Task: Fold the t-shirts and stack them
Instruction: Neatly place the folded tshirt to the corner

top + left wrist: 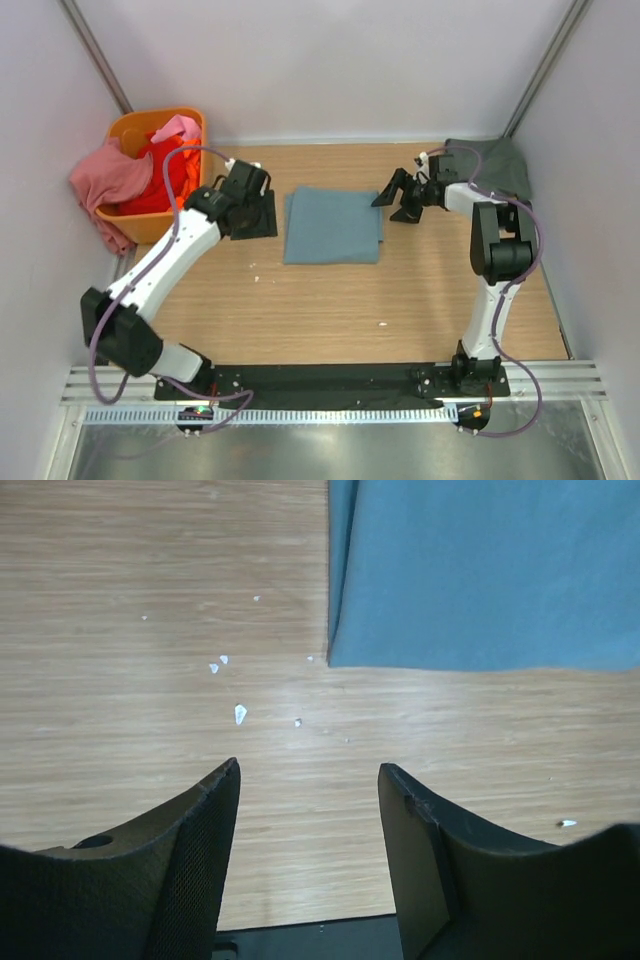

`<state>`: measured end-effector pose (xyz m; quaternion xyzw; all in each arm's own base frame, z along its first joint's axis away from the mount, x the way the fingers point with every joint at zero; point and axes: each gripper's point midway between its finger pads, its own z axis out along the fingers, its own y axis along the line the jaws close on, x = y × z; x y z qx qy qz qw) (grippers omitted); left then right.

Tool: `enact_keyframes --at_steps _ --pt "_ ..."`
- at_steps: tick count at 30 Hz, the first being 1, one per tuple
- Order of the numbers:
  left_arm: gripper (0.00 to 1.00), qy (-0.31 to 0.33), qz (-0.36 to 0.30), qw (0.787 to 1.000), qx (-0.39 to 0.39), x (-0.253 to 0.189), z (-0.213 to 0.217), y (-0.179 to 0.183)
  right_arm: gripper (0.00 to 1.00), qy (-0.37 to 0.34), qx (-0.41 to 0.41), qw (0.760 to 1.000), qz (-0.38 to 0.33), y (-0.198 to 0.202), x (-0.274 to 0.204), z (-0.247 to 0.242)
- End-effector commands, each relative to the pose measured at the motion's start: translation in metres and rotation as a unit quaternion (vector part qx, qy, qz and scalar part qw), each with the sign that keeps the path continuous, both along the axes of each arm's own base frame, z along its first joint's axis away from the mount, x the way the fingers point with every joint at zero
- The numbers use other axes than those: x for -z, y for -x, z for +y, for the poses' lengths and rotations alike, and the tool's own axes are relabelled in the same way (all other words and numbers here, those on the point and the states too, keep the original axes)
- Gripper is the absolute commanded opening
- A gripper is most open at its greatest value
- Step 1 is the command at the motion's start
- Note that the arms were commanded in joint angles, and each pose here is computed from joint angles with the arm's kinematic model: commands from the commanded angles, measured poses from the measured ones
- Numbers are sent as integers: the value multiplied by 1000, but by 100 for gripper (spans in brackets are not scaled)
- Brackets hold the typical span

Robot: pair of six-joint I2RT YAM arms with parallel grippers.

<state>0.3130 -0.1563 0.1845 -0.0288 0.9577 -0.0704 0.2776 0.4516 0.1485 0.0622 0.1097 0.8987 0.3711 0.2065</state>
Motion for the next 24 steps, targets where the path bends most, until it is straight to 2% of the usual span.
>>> enact_keyframes --at_steps 1,7,12,13,15,16,18,19,21,22,24 --pt "59 -14 -61 998 -5 -23 14 15 85 -12 9 1000 -19 -23 8 2" --pt "59 -26 -81 996 -31 -15 43 46 78 -19 32 999 1 -34 40 4" --pt "59 -25 -93 994 -49 -22 58 64 66 -27 16 999 10 -28 54 25" --pt "59 -26 -96 994 -52 -26 62 69 60 -29 11 999 14 -25 57 31" --pt "59 -35 -99 993 -56 -28 69 73 54 -35 7 999 17 -22 61 37" --pt "60 -39 -99 993 -57 -28 72 77 46 -40 9 999 24 -18 65 39" --pt "60 -46 -96 993 -59 -26 77 82 40 -51 11 999 15 -19 66 41" --pt "60 -45 -96 993 -59 -27 79 86 31 -63 12 998 24 -15 68 44" --pt "60 -45 -93 993 -55 -22 81 92 26 -76 10 997 11 -17 62 46" --pt "61 -46 -96 993 -53 -22 82 93 16 -85 6 996 10 -17 58 49" --pt "61 -47 -103 992 -53 -20 87 98 8 -91 2 996 0 -21 45 50"
